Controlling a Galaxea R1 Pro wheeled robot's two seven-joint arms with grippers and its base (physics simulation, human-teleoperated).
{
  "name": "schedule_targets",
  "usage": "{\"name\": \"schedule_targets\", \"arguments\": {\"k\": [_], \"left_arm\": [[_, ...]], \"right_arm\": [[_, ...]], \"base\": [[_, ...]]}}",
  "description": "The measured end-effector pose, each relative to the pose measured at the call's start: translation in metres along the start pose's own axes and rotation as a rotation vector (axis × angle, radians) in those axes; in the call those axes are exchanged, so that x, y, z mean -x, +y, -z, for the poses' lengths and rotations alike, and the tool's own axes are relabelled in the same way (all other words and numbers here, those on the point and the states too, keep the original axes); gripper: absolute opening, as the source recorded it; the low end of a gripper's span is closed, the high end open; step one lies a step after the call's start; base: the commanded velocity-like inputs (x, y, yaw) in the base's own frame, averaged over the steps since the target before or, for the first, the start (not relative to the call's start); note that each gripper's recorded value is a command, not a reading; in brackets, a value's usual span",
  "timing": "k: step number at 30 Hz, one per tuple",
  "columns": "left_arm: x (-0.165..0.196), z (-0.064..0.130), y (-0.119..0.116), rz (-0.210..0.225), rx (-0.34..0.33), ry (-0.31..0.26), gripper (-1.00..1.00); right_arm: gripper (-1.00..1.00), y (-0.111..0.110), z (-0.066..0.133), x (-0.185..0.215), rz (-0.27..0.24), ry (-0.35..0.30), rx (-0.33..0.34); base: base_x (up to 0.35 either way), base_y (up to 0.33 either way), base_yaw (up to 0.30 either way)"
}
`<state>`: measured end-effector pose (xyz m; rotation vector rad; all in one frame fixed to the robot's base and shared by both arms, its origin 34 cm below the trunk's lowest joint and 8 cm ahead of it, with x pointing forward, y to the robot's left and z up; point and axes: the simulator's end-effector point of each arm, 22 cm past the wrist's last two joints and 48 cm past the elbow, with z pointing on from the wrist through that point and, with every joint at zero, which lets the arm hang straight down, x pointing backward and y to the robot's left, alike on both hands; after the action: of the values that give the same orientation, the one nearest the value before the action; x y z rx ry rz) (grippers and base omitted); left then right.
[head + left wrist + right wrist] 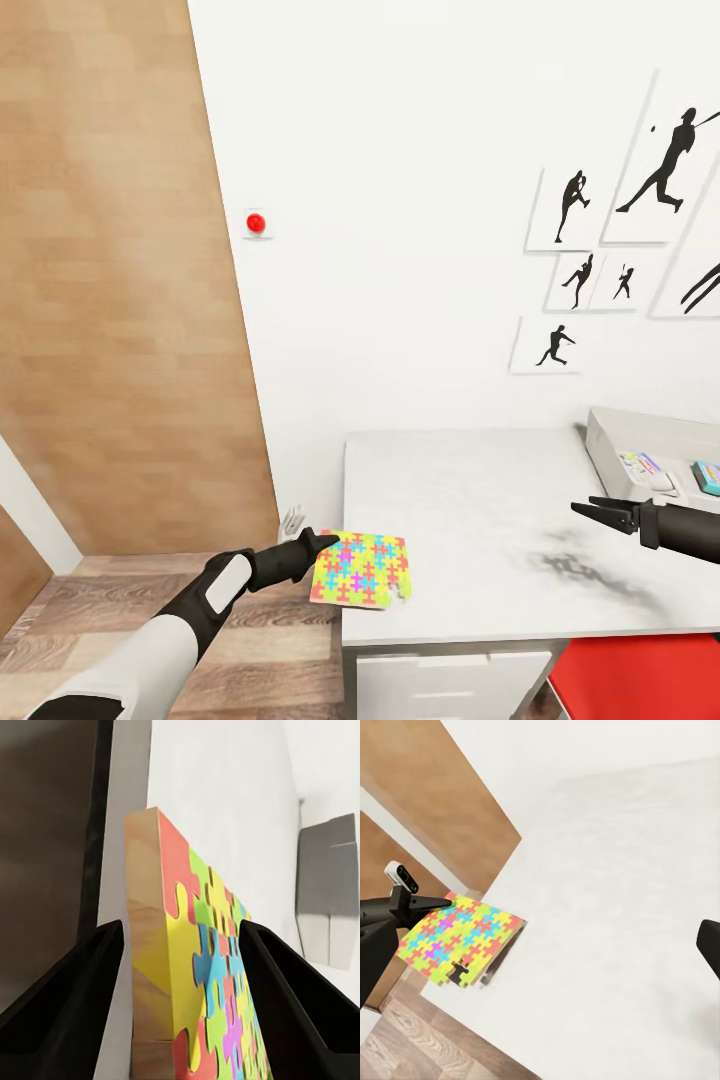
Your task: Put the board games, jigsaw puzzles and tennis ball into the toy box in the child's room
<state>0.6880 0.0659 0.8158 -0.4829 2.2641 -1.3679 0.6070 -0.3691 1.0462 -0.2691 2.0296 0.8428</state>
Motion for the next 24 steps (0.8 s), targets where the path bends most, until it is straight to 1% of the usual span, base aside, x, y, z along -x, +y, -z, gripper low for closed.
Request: {"name": "schedule_targets", "arguments": {"k": [19, 24], "left_arm": [[-0.0008, -0.0001, -0.0008, -0.014, -0.005, 0.001, -1.00], [-0.0007, 0.0002, -0.0030, -0.019, -0.015, -0.001, -1.00]], "right_arm": [[1.00, 0.0000, -0.0001, -0.0001, 0.000, 0.000, 0.000], [1.00, -0.0001, -0.0001, -0.0001, 0.000, 0.000, 0.000]], "base": [[0.000, 0.000, 0.000], [0.000, 0.000, 0.000]]}}
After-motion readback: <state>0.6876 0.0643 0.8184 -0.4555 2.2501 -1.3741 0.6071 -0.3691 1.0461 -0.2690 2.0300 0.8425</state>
